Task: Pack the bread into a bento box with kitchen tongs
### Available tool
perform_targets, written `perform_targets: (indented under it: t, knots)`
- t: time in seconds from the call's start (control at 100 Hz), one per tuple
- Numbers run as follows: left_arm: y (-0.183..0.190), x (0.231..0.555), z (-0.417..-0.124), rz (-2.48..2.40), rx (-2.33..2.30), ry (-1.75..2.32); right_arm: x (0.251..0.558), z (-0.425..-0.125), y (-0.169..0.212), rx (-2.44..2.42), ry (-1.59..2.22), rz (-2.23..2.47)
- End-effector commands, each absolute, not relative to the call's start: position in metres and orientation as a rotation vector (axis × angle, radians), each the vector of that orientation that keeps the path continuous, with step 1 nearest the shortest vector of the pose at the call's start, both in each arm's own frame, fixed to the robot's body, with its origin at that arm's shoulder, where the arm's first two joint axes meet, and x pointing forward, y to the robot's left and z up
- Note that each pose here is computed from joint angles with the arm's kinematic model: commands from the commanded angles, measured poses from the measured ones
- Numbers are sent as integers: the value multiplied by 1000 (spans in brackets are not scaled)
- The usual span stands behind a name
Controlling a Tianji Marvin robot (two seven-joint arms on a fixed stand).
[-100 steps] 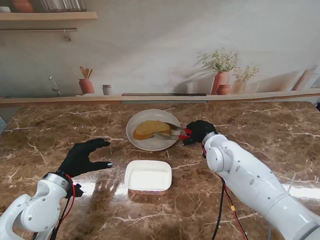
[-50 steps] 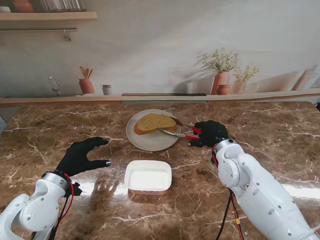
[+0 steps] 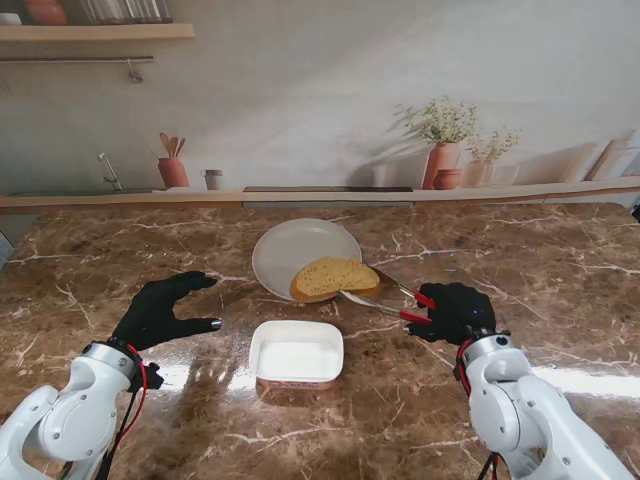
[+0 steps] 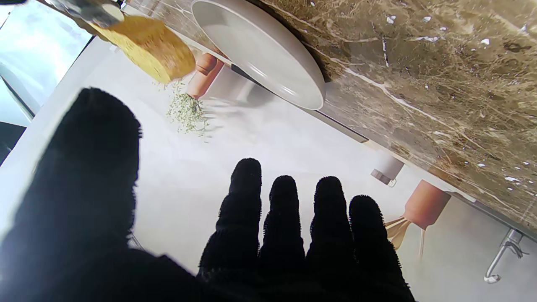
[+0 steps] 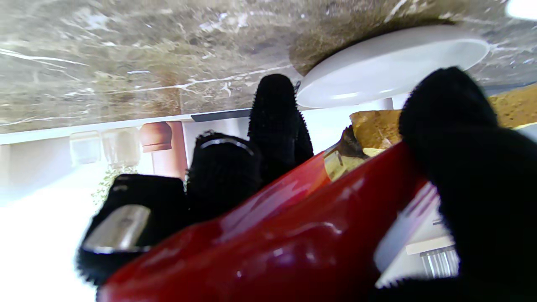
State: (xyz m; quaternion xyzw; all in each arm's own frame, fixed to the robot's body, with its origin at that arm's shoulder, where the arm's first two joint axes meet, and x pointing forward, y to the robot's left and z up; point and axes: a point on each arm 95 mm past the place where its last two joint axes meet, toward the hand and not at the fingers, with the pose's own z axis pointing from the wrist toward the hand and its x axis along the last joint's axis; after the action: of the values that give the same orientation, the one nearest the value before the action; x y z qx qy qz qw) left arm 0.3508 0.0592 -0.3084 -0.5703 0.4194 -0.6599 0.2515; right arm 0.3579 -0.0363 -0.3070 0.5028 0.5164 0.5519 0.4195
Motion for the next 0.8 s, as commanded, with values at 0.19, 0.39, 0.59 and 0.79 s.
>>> perform_targets:
  t: [0.19,0.39,0.59,0.79]
  knots:
    - [57,349,-314,-1805,-1558,1139,317,-313,-33,1229,1362,1363]
    - [55,349,-316,-1811,-1557,1135,304,-307,-26,1150,1443,1343]
    - [56,348,-318,-1807,-1564,1133,305,-302,-14,1074,1515,1306]
    - [57,347,-319,-1799,-1568,1130,309,-295,-1,978,1589,1278]
